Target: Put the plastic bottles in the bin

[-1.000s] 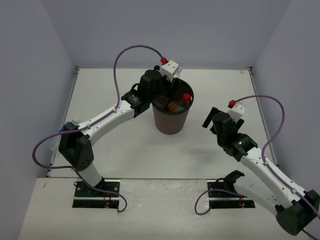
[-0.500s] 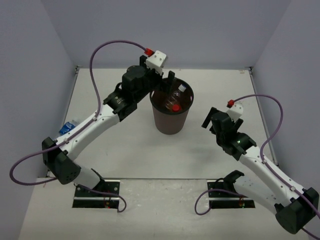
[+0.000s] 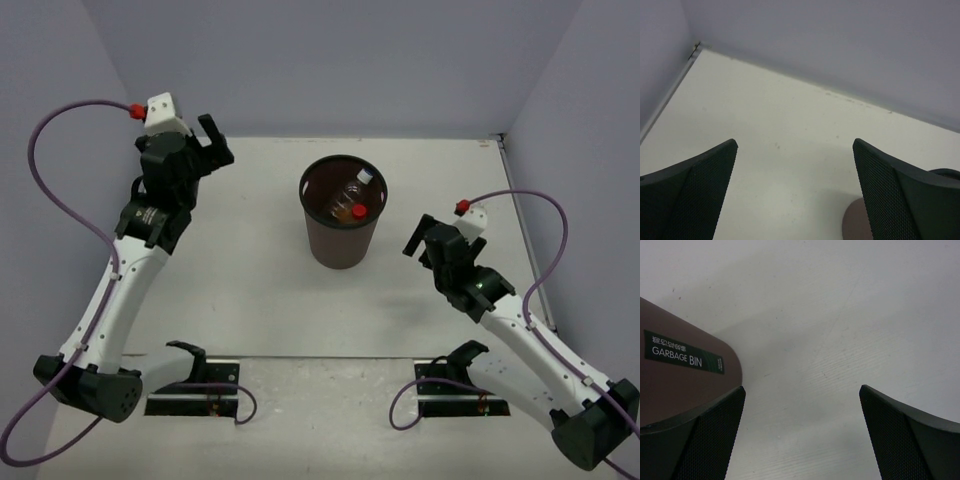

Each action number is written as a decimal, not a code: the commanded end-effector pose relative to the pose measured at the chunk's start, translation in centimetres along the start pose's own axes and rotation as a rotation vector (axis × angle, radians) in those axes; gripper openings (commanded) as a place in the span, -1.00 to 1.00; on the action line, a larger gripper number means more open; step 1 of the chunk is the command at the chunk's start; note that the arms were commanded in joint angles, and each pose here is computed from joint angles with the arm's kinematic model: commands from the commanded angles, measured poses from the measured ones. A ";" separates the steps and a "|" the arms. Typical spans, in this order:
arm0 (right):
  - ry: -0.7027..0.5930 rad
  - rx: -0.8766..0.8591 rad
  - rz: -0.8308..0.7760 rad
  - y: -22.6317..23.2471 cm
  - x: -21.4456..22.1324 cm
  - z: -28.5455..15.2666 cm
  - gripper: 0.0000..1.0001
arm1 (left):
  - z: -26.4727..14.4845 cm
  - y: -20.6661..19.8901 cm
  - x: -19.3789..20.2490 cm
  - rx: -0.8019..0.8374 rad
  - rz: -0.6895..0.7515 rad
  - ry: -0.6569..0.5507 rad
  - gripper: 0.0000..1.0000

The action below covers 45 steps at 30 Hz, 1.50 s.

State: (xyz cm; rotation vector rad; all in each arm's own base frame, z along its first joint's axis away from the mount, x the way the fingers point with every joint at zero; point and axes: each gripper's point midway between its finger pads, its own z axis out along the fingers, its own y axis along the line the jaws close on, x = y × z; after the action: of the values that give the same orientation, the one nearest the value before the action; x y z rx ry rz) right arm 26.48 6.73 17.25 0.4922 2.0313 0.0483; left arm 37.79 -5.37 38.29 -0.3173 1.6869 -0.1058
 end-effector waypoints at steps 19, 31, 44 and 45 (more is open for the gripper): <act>-0.035 0.010 -0.011 0.0 -1.5 -0.1 0.98 | -7.1 30.0 22.2 -1.110 -0.730 0.372 1.00; 0.010 -0.027 0.067 0.0 -2.2 -2.6 0.98 | -7.9 34.0 23.7 -1.188 -0.883 0.304 1.00; -0.024 -0.081 0.115 0.0 -3.3 -4.1 0.97 | -4.8 35.9 25.7 -1.197 -1.040 0.282 1.00; -0.021 -0.081 0.114 0.0 -3.2 -4.1 0.97 | -4.6 36.2 25.9 -1.209 -1.035 0.286 1.00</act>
State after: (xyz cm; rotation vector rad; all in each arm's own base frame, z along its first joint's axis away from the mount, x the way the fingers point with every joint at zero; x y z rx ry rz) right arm 24.47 6.31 20.56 0.5343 1.9975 0.1589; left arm 24.09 20.84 5.77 -2.0927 1.5416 0.1481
